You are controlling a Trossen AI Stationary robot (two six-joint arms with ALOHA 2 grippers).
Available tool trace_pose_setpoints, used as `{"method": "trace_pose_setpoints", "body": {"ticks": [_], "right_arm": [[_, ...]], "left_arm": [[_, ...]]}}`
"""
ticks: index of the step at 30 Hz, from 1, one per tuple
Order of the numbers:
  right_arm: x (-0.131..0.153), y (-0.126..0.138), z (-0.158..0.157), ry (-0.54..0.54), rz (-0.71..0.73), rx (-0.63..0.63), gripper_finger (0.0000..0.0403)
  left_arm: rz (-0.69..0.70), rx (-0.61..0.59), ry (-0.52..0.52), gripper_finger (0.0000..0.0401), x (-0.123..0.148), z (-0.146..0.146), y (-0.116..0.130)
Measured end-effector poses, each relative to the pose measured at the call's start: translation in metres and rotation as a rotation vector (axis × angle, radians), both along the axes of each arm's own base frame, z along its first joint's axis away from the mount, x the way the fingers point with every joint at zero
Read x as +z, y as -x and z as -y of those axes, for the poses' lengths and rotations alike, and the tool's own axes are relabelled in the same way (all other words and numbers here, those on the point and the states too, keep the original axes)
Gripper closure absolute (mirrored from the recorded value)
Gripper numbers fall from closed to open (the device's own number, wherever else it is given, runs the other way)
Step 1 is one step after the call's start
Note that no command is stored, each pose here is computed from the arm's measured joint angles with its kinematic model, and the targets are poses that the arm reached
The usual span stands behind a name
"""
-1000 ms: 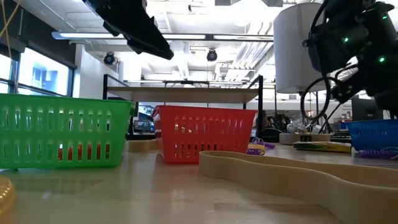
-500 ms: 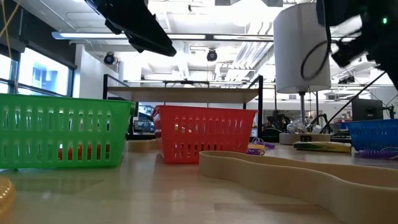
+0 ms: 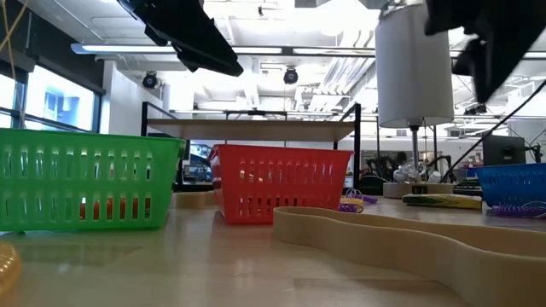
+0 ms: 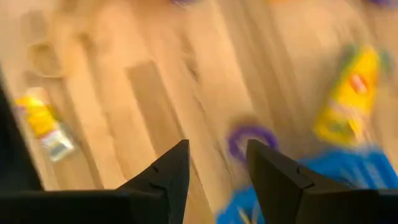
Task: Pick & Place Office Desk Supplies
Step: Put the violet spring keychain into the green bin
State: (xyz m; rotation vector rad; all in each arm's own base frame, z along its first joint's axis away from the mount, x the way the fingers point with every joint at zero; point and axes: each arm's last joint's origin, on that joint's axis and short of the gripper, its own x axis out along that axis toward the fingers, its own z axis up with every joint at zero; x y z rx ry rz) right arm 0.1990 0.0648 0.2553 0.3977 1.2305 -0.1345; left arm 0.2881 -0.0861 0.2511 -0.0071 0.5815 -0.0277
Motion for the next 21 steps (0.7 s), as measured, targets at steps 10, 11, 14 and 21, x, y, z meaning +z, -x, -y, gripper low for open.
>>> {"method": "trace_pose_setpoints", "body": {"ticks": [10, 11, 14, 21], "right_arm": [[-0.044, -0.018, -0.036, 0.097, -0.078, 0.239, 0.0254], [-0.05, -0.018, -0.038, 0.101, -0.101, 0.24, 0.0254], [-0.065, -0.02, -0.041, 0.113, -0.173, 0.213, 0.0254], [-0.086, -0.026, -0.03, 0.116, -0.339, 0.014, 0.0254]], "left_arm": [[-0.004, -0.011, 0.001, 0.0256, -0.001, 0.003, 0.001], [-0.006, -0.013, 0.0, 0.0256, -0.001, 0.004, 0.002], [-0.003, -0.015, -0.002, 0.0256, -0.001, 0.004, 0.002], [0.003, -0.014, 0.0, 0.0256, -0.001, 0.004, 0.001]]}}
